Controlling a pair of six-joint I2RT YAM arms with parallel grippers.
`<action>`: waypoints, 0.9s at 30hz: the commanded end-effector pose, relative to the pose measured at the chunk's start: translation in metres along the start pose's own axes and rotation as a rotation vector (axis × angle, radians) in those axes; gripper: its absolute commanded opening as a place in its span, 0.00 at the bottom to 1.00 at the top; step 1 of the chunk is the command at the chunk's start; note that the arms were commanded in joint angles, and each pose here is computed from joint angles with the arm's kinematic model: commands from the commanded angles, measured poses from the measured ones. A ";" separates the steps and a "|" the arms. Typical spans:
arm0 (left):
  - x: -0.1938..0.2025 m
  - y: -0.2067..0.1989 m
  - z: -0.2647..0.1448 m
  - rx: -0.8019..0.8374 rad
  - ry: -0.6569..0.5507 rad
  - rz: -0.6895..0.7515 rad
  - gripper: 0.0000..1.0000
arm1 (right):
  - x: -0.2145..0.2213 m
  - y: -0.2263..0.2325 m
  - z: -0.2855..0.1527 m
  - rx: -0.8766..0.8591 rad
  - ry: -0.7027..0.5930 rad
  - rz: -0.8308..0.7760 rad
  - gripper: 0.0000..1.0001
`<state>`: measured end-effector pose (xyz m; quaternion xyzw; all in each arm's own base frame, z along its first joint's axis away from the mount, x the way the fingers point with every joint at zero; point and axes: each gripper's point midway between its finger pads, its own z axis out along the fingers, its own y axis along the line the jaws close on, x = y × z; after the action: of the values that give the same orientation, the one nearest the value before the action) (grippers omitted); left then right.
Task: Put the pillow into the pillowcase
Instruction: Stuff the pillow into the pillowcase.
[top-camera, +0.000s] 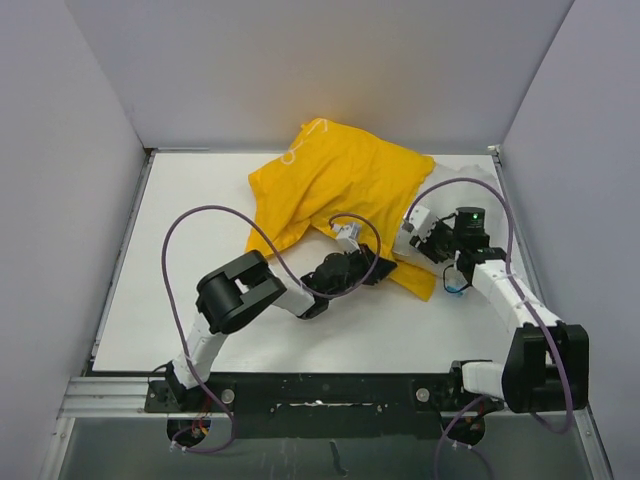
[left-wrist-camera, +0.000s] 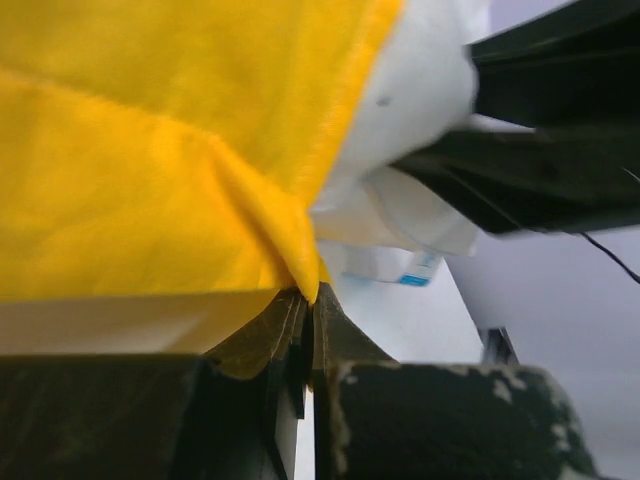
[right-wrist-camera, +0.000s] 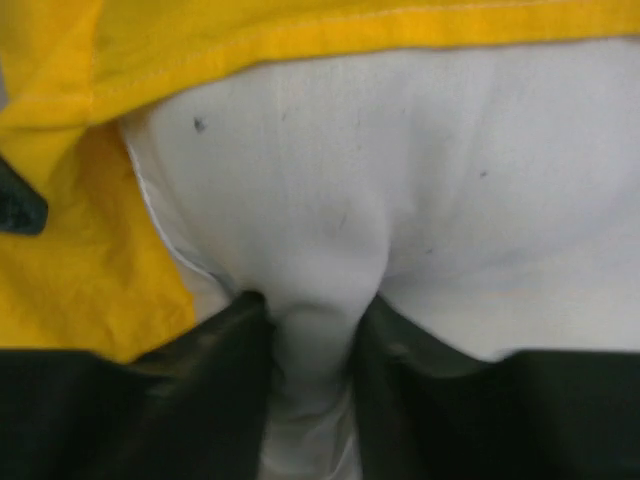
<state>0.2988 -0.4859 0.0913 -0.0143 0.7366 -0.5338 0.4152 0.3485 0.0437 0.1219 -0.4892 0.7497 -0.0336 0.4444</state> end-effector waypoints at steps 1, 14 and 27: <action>-0.042 -0.113 -0.025 0.355 -0.012 0.029 0.00 | -0.045 -0.014 0.006 -0.025 -0.148 0.119 0.20; -0.034 -0.139 -0.054 0.468 0.214 0.021 0.00 | -0.137 0.033 -0.001 -0.376 -0.528 0.542 0.00; -0.019 -0.098 -0.156 0.252 0.381 0.227 0.39 | -0.140 0.058 -0.107 -0.523 -0.698 0.039 0.79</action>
<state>0.1926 -0.4287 0.1634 0.1573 0.7392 -0.5848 0.2946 0.2875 0.1389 0.1867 -0.4791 0.6449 0.3561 0.4772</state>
